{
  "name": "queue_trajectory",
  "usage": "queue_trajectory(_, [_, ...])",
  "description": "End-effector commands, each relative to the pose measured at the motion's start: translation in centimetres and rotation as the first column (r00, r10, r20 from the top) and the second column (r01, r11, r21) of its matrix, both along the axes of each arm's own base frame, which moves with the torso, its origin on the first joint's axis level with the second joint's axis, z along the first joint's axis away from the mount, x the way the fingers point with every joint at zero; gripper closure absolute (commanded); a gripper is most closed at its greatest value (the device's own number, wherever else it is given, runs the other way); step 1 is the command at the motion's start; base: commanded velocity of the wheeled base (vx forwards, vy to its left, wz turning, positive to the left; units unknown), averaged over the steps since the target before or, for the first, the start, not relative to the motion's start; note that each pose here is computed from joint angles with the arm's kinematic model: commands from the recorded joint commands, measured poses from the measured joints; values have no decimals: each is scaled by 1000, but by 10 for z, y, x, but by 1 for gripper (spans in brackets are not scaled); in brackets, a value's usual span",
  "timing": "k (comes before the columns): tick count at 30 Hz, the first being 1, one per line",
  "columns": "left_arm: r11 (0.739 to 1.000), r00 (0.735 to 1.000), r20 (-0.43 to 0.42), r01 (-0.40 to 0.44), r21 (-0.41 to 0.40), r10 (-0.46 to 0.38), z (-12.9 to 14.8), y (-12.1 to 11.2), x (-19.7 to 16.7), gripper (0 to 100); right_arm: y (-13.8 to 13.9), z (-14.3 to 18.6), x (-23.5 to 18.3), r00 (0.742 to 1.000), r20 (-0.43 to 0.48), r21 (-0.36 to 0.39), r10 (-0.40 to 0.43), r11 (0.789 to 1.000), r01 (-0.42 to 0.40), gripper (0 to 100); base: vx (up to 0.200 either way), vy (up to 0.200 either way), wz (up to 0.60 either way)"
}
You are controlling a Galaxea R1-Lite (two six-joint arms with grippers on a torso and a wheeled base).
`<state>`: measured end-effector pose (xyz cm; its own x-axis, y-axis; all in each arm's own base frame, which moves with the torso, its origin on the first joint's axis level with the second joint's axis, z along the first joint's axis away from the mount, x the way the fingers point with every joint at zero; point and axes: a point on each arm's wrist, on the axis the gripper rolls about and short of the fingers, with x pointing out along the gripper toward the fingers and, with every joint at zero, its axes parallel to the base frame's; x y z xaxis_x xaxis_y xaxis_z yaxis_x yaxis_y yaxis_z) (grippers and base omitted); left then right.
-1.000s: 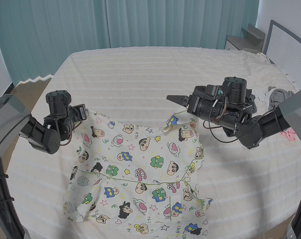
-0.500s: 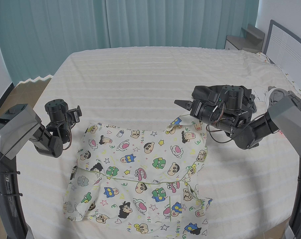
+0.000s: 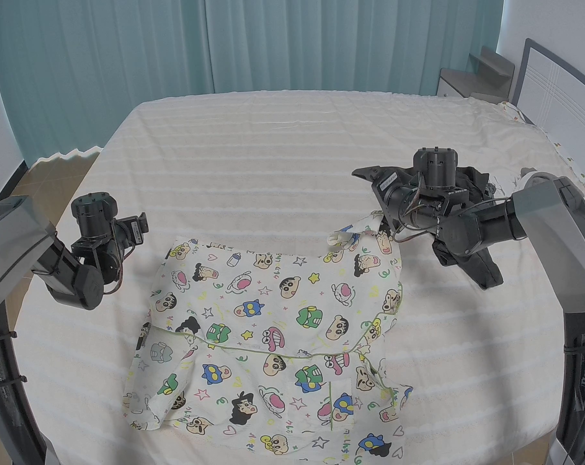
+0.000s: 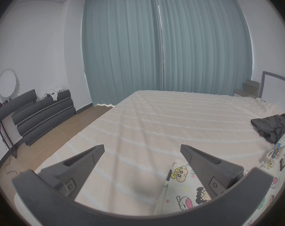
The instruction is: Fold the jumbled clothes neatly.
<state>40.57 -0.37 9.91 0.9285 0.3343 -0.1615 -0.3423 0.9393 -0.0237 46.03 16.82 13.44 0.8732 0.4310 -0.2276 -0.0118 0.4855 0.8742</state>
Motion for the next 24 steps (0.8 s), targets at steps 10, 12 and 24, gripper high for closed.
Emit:
queue_trajectory(10, [921,970,-94,180,-345,-225,72,-4,-75,0,-35,14,39,962,-256,214,-100,964,157,0,0,0,0])
queue_trajectory(12, [917,969,-102,178,-356,-227,70,-3,-79,0,-37,-13,40,917,-382,164,-115,968,190,0,0,0,0])
queue_trajectory(24, [851,879,-249,264,-455,-406,31,-18,-139,0,-50,52,-9,881,-471,52,-39,996,72,0,0,0,0])
